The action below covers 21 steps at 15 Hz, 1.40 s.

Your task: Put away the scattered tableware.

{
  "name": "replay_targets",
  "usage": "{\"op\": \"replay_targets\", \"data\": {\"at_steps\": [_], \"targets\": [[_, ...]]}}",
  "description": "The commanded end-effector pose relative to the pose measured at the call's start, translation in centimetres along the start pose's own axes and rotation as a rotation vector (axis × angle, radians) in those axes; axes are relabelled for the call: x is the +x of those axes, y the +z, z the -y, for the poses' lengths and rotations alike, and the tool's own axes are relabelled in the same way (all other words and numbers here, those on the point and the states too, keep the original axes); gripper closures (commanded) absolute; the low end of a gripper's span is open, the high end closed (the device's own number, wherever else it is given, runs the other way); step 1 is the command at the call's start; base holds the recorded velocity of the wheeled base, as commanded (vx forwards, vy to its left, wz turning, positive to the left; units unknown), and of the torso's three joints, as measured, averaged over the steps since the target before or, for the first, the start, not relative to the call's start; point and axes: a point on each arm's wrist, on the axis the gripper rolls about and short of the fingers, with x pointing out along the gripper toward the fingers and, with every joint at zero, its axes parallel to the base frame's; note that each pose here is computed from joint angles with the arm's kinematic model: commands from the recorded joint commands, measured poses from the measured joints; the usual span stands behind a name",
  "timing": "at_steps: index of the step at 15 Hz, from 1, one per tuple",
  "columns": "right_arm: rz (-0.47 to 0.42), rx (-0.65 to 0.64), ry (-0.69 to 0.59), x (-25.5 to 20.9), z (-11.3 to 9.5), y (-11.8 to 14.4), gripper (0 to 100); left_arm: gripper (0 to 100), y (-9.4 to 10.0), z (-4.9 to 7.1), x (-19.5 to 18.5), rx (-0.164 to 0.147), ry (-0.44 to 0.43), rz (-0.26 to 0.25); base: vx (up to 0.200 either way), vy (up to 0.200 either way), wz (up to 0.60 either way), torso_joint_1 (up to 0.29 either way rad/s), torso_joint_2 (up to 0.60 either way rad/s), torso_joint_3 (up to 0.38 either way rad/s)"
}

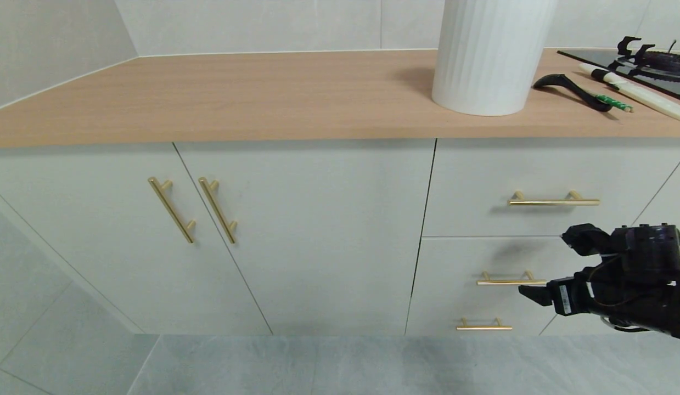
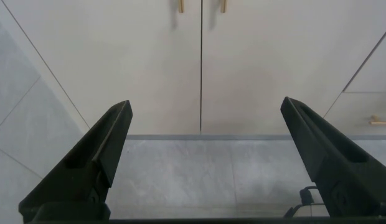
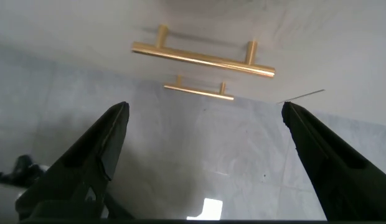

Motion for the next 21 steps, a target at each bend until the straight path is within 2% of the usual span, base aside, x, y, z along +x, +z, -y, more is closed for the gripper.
{"op": "replay_targets", "data": {"at_steps": [1,5,8,10,21], "targets": [[-0.053,0.006,-0.007,2.7,0.0,-1.6,0,0,0.0,0.0,0.0,0.000,0.001,-0.001,0.000,0.000,0.00,0.000,0.00,0.000],[-0.010,0.025,-0.054,5.6,0.1,-2.7,0,0,0.0,0.0,0.0,0.000,0.001,-0.001,0.000,0.000,0.00,0.000,0.00,0.000],[0.111,0.038,-0.146,8.5,0.3,-3.9,0,0,0.0,0.0,0.0,0.000,0.001,-0.001,0.000,0.000,0.00,0.000,0.00,0.000],[0.162,0.042,-0.190,9.6,0.3,-4.5,0,0,0.0,0.0,0.0,0.000,0.001,-0.001,0.000,0.000,0.00,0.000,0.00,0.000],[0.130,0.029,-0.194,9.1,0.2,-5.3,0,0,0.0,0.0,0.0,0.000,0.001,-0.001,0.000,0.000,0.00,0.000,0.00,0.000]]}}
